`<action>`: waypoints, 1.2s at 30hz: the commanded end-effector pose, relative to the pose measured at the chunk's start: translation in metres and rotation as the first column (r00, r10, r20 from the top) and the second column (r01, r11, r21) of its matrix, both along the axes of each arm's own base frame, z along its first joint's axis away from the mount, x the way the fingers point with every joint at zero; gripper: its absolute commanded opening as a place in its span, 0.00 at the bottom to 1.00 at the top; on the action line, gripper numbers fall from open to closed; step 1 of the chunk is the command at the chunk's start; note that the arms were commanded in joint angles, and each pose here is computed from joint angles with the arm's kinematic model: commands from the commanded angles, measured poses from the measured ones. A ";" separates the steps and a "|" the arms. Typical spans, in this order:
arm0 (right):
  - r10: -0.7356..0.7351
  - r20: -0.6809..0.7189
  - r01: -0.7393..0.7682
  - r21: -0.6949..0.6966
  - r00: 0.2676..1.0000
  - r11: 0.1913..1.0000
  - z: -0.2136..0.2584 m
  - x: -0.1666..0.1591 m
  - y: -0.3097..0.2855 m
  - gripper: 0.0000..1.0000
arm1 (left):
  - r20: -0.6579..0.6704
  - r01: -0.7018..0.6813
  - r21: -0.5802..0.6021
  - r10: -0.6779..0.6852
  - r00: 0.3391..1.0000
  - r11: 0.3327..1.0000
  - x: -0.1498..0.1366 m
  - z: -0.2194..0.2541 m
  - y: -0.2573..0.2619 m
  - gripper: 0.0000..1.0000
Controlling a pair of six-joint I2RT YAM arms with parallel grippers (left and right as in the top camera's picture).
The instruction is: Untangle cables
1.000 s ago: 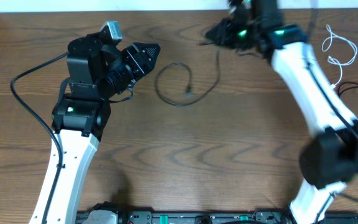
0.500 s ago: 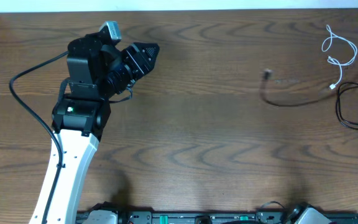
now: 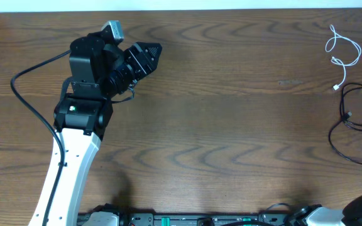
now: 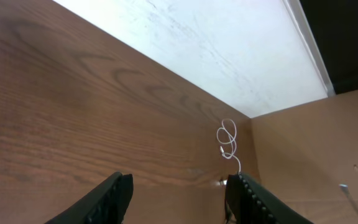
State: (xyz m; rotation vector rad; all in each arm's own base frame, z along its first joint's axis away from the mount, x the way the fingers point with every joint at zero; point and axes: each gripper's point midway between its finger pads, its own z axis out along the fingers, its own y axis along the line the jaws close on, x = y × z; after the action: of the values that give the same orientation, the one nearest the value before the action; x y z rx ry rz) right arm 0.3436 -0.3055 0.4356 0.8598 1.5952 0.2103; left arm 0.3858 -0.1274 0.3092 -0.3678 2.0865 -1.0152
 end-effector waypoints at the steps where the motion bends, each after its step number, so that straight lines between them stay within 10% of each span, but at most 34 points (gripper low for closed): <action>1: -0.125 -0.260 0.067 -0.221 0.957 0.973 -0.048 0.032 -0.005 0.01 | 0.011 -0.004 0.016 0.004 1.000 1.000 0.007 0.001 0.002 0.54; 6: -0.052 -0.538 -0.084 -0.226 0.841 0.970 -0.145 0.091 0.032 0.07 | -0.021 -0.003 0.020 0.004 1.000 1.000 0.010 -0.010 0.001 0.54; 7: -0.045 -0.588 -0.113 -0.230 0.808 0.967 -0.163 0.099 0.039 0.22 | -0.025 -0.003 0.021 0.004 1.000 1.000 0.011 -0.011 0.001 0.54; 8: -0.042 -0.644 -0.140 -0.229 0.764 0.963 -0.183 0.105 0.049 0.75 | -0.031 -0.003 0.021 0.004 1.000 1.000 0.011 -0.013 0.001 0.54; 9: -0.042 -0.671 -0.150 -0.226 0.740 0.962 -0.193 0.107 0.055 0.99 | -0.036 -0.003 0.022 0.004 0.999 1.000 0.011 -0.015 0.001 0.54; 15: 0.138 -0.650 -0.309 -0.157 0.747 0.938 -0.167 0.107 0.127 0.99 | -0.055 0.000 0.030 0.001 0.998 1.000 0.011 -0.022 0.001 0.57; 22: 0.422 -0.554 -0.546 -0.071 0.718 0.835 -0.091 0.038 0.242 0.99 | -0.194 0.006 0.048 0.004 0.981 0.999 -0.007 -0.049 0.003 0.99; 29: 0.450 -0.491 -0.583 -0.154 0.746 0.798 -0.037 -0.046 0.281 0.99 | -0.254 -0.022 0.011 0.024 0.967 1.000 -0.011 -0.054 0.003 0.99; 36: 0.445 -0.539 -0.478 0.089 0.715 0.874 -0.058 -0.132 0.298 0.99 | -0.254 -0.022 0.011 0.024 0.967 1.000 -0.011 -0.054 0.003 0.99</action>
State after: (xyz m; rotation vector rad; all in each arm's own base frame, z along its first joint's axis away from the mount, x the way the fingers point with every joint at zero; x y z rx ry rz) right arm 0.2256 -0.0123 0.3808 0.3757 2.3290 0.2405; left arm 0.3723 -0.1253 0.2509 -0.5369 2.3171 -0.9872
